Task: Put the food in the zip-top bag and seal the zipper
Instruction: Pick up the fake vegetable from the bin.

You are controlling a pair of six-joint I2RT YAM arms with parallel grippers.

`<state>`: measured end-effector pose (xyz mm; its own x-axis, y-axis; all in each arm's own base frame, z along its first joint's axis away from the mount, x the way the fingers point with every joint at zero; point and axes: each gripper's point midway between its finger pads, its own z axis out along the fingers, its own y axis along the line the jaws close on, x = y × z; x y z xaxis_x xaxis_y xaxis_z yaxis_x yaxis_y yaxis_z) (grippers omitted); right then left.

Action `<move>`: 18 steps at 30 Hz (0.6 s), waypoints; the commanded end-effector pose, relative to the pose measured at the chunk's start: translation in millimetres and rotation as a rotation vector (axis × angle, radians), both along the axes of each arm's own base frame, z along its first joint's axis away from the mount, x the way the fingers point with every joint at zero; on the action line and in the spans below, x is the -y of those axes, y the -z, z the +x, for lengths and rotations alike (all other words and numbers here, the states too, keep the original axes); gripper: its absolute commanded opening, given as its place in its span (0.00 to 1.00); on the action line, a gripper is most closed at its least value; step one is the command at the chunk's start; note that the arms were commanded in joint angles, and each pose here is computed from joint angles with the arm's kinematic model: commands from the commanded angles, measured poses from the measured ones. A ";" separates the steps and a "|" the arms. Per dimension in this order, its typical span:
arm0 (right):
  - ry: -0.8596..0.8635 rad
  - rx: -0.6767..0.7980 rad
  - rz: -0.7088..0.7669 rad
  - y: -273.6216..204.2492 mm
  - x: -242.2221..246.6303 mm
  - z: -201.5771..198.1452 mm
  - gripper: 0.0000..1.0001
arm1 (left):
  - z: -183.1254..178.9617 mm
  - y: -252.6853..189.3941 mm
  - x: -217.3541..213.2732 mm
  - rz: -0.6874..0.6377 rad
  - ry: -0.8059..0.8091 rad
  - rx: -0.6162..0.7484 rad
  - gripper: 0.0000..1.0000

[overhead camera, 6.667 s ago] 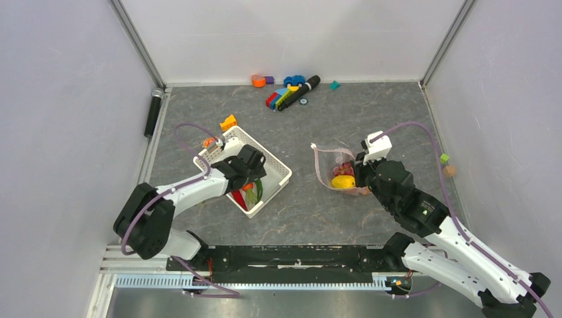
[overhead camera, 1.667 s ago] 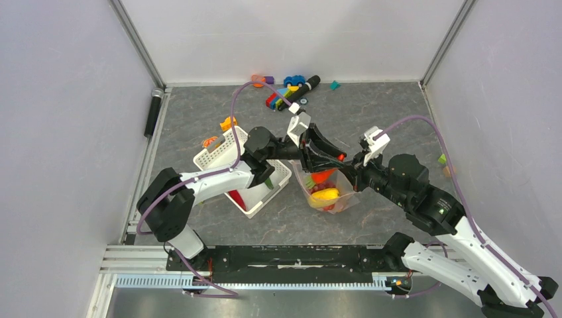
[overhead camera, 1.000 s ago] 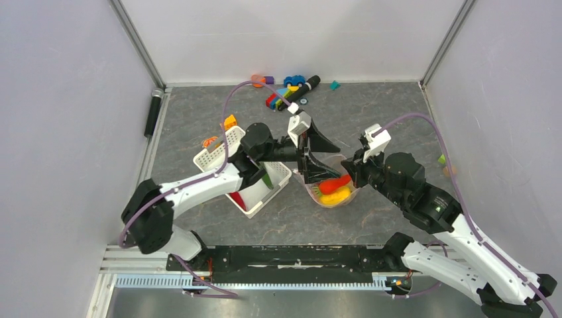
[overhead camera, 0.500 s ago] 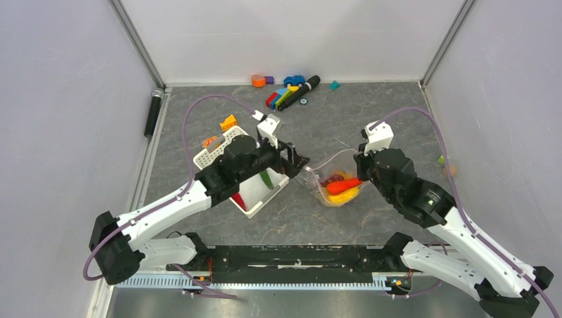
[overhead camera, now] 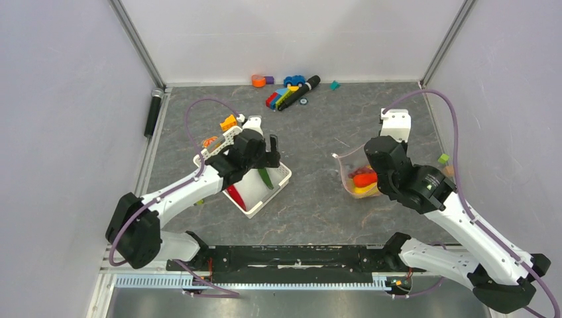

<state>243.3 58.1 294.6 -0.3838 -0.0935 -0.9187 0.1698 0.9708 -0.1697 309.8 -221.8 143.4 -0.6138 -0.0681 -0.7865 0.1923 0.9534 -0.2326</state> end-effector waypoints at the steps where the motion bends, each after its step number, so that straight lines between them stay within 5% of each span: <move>1: 0.027 0.048 0.028 -9.0 -2.1 7.7 0.03 | 5.3 4.1 -7.1 -0.092 -0.084 -0.066 1.00; 8: -0.564 0.037 0.170 7.7 -103.4 3.4 0.04 | -13.3 37.4 -19.7 -0.088 -0.141 -0.172 0.99; 18: -0.600 0.160 0.244 2.5 -100.3 -6.3 0.04 | -18.9 79.0 -27.0 -0.130 -0.255 -0.231 0.91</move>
